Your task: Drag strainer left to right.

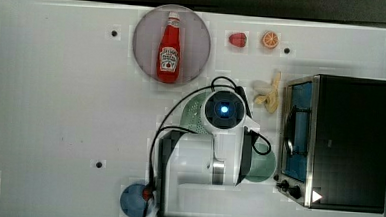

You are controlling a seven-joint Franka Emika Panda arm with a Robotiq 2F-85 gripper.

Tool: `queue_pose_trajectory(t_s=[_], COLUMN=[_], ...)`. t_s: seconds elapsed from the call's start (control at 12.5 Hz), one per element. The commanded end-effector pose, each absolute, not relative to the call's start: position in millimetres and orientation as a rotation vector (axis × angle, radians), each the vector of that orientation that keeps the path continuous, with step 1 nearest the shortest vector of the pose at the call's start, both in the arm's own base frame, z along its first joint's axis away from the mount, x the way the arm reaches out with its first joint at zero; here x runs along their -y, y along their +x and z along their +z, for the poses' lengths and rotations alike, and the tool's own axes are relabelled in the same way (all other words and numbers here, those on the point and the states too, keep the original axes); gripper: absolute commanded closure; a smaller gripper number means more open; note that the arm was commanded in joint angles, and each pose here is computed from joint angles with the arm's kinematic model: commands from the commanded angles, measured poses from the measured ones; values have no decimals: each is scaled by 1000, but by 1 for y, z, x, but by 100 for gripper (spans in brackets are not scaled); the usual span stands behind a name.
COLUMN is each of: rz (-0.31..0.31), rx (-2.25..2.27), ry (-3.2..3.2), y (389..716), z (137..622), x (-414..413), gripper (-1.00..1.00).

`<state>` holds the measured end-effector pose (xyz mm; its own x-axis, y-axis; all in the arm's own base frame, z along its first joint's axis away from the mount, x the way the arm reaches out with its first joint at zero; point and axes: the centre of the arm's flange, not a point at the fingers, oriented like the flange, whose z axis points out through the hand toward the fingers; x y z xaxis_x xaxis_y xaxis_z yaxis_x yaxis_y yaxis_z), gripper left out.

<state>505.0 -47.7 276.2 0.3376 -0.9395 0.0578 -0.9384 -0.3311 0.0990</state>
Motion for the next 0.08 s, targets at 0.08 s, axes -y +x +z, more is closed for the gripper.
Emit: queue_pose_trajectory(t_s=[0.08], rz=[55], rx=[1626], ry=[2627], y=[512], z=[385], x=[33], gripper=[-100])
